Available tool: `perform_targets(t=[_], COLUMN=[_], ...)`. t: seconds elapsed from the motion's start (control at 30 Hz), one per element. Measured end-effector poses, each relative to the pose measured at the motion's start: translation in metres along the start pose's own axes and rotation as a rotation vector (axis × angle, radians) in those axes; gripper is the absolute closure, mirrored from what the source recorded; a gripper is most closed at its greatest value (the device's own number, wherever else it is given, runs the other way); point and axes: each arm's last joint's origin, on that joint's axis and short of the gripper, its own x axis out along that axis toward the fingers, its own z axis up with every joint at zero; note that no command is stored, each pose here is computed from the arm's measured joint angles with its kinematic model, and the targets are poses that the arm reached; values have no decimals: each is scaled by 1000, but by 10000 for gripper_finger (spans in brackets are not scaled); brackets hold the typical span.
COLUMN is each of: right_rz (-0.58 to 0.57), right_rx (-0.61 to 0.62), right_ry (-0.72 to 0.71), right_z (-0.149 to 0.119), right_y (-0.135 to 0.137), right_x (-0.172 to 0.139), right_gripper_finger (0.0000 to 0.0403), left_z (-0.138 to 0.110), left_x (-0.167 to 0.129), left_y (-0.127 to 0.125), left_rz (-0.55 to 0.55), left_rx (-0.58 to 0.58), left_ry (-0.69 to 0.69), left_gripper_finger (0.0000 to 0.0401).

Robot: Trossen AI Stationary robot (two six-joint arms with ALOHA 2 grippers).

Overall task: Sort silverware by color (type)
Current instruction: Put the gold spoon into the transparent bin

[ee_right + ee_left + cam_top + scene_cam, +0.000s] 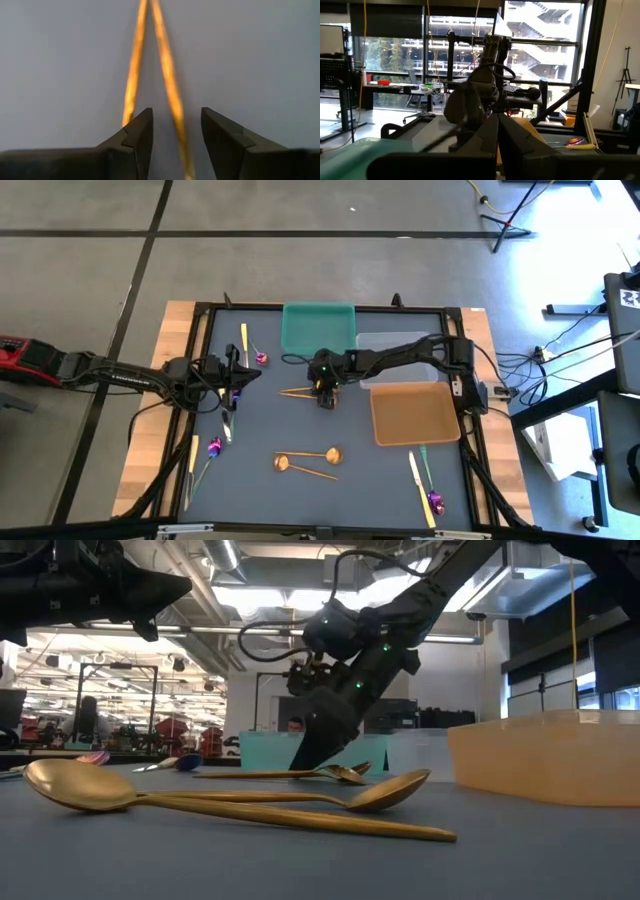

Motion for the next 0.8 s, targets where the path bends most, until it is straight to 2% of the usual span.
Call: perform_targets(t=[0.17,0.67,0.8], right_rz=[-20,-17,-2], right_rx=[-24,-43,-46], right_ry=[8,24,21], right_z=[-2,-6,-5], right_y=[1,-1,0], right_x=[4,9,9], right_gripper_finger=[272,393,392], left_z=[0,0,0], left_x=[0,0,0], left_y=[0,0,0], left_rz=[0,0,0], left_rx=[0,-1,-1], left_ry=[0,2,2], left_gripper_finger=[397,397,397])
